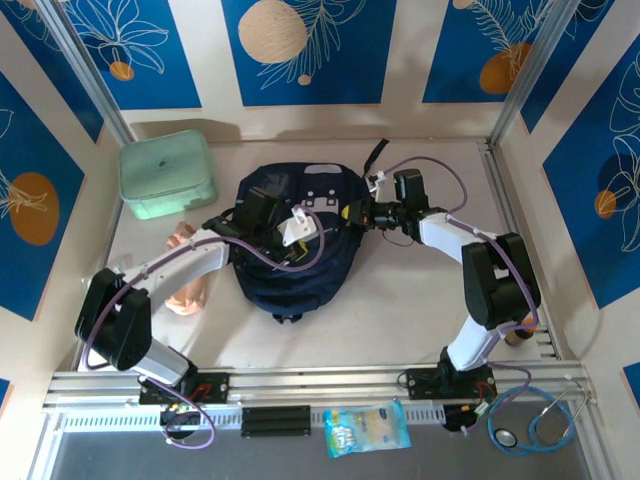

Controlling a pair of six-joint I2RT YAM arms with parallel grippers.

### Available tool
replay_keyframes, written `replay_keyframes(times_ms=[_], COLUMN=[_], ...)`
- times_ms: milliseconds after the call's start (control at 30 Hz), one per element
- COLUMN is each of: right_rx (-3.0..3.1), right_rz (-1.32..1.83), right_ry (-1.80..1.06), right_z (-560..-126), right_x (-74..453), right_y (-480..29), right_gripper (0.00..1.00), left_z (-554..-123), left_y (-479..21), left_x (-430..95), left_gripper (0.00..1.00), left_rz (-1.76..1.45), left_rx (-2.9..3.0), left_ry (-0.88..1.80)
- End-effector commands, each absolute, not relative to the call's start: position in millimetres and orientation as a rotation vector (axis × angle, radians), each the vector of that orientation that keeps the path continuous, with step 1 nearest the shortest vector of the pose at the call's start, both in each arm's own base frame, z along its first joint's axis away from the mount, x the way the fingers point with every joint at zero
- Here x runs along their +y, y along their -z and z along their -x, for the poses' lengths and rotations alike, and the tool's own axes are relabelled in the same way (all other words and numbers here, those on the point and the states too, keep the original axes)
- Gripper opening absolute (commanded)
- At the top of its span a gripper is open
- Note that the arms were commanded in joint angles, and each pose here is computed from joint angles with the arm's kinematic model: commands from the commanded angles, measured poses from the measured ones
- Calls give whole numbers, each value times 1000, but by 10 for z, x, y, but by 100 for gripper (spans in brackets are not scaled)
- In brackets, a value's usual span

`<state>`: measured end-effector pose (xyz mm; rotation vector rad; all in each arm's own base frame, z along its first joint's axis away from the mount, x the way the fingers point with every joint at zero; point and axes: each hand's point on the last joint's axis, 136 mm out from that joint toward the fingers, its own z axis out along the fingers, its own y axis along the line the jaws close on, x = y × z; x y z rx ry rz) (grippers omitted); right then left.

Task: Pack the student bag
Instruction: Unzip the student bag at the top-center of the table.

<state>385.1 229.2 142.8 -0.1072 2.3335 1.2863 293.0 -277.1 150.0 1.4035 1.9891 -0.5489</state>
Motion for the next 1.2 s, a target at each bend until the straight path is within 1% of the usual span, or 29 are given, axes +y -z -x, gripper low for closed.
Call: replay_keyframes(times_ms=[0,200,367,467,533,700,767,967,1167], right_rx=[2271,2206,2154,2139,2116,2073,2081,2151,2162], right_rz=[154,214,254,237,235,265,325,415,455], right_ry=[-1365,-1343,-1290,-1262,-1250,-1186,-1172,-1074,-1031], right_z=[-3687,-3434,-3234,-3136,-3072,-2934,-2867,-2758,-2708], right_x=[2374,2426,2461,2449,2455,2500,2574,2728,2787], right_y=[-1686,-1867,-1974,-1947,-1943,-1942,-1920,-1700,-1612], right_gripper=[3,2,2,2,2,2,2,2,5], left_z=[-3182,-3346,-3403,-3409,-3484,-3648,-3681,-3723,-3770], left_y=[-1811,-1857,-1923,-2054,-2106,-2087,-2097,-2076,-2081], left_x=[-2939,-3027,-3159,-3343,-3432,-3576,-3622,-3681,-3688], left_gripper=[0,0,0,0,0,0,0,0,0], left_rz=[-1279,-1161,-1102,-1074,-1046,-1015,-1004,-949,-923], left_rx=[1927,1993,2010,1988,1983,1987,1980,2003,2013], left_ry=[623,669,770,930,981,1032,1059,1126,1144])
